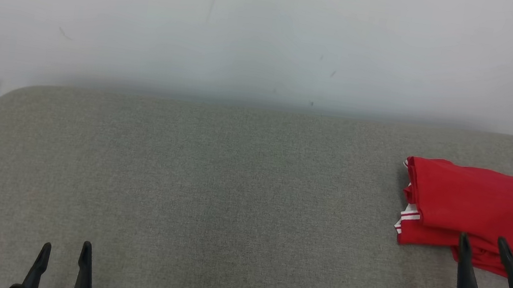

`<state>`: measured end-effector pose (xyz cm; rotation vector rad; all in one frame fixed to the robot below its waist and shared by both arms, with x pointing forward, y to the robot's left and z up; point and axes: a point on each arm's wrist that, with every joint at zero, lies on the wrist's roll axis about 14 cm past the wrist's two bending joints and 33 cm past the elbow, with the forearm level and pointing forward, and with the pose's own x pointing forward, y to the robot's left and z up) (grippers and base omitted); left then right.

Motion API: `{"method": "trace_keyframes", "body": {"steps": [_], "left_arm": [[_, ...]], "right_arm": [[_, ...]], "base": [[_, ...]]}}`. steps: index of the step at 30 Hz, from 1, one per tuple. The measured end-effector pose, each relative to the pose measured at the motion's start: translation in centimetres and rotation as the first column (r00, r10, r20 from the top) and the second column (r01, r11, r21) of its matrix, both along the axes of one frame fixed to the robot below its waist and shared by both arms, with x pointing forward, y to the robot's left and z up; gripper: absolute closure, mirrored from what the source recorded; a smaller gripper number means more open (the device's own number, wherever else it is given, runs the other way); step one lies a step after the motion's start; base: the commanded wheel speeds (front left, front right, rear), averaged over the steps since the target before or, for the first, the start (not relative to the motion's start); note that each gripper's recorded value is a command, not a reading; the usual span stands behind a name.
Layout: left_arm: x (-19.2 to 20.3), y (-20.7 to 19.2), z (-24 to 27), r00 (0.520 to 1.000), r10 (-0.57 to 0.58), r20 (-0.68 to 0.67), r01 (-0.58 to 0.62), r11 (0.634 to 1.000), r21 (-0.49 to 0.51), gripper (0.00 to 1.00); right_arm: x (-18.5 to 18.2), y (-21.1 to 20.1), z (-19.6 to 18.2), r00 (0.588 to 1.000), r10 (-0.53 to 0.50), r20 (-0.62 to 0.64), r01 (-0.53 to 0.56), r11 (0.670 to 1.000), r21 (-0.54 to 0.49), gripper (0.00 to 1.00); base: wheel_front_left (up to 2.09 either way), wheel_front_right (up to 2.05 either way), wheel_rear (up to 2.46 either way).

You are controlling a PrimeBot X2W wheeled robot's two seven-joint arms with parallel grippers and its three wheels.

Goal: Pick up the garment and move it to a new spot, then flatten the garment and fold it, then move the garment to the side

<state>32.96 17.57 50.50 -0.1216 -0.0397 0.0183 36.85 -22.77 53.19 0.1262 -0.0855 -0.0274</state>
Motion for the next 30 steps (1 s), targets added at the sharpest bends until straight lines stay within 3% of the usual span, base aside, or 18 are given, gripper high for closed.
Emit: {"method": "trace_keyframes", "body": {"steps": [5,13,30], "left_arm": [[-0.1,-0.1,0.3,1.000,-0.004,0.009,0.004,1.000,0.001,0.00],[0.0,-1.1,0.0,0.999,-0.036,-0.013,0.036,0.999,0.008,0.00],[0.3,-1.5,-0.5,0.997,-0.053,-0.056,0.054,0.998,0.015,0.00]], "right_arm": [[-1.3,-0.9,-1.4,0.997,-0.065,-0.028,0.066,0.998,0.024,0.00],[-2.0,-1.6,-0.7,0.994,-0.109,0.009,0.109,0.994,0.014,0.00],[-2.7,-1.9,-1.2,0.990,-0.140,-0.018,0.140,0.990,-0.012,0.00]], "base": [[0.00,0.00,0.00],[0.00,0.00,0.00],[0.00,0.00,0.00]]}}
